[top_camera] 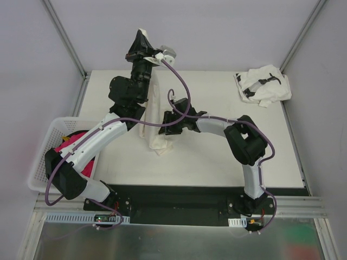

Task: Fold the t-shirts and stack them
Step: Flatten out the tshirt

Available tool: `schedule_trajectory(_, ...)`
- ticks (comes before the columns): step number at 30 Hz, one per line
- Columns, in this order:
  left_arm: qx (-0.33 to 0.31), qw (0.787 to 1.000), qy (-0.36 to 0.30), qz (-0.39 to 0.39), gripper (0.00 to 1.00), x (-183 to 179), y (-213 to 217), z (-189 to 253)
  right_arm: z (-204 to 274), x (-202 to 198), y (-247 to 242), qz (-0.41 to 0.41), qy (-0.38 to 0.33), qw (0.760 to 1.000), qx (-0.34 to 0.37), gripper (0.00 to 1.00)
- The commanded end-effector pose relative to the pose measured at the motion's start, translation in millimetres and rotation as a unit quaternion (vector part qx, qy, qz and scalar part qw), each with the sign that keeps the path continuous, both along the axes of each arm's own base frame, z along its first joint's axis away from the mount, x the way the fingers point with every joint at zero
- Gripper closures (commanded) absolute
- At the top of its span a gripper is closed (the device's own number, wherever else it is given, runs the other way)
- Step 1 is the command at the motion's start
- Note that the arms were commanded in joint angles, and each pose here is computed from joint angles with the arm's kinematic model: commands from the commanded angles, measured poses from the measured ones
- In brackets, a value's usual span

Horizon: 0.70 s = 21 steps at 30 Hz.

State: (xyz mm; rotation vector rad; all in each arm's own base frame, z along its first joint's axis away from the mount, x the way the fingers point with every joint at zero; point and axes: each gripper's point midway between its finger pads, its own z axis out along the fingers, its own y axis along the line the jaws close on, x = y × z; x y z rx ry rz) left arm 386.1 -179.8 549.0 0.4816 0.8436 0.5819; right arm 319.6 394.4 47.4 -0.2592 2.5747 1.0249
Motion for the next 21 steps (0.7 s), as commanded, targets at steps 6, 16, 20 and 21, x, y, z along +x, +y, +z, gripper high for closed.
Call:
schedule_trajectory(6, -0.049, 0.998, -0.040, 0.005, 1.00, -16.4, 24.5, 28.7, 15.6, 8.2, 20.0, 0.008, -0.009, 1.000, 0.028, 0.52)
schedule_trajectory(16, -0.048, 0.998, -0.034, 0.005, 1.00, -11.5, 22.1, 26.8, 18.3, 2.4, 25.4, 0.016, -0.009, 0.999, 0.032, 0.54)
schedule_trajectory(20, -0.047, 0.998, -0.034, 0.005, 1.00, -10.6, 21.7, 26.1, 19.0, 0.0, 26.3, 0.017, -0.006, 0.999, 0.034, 0.55)
schedule_trajectory(21, -0.046, 0.998, -0.031, 0.005, 1.00, -9.2, 20.6, 24.5, 19.7, -1.0, 27.2, 0.018, -0.007, 0.999, 0.034, 0.56)
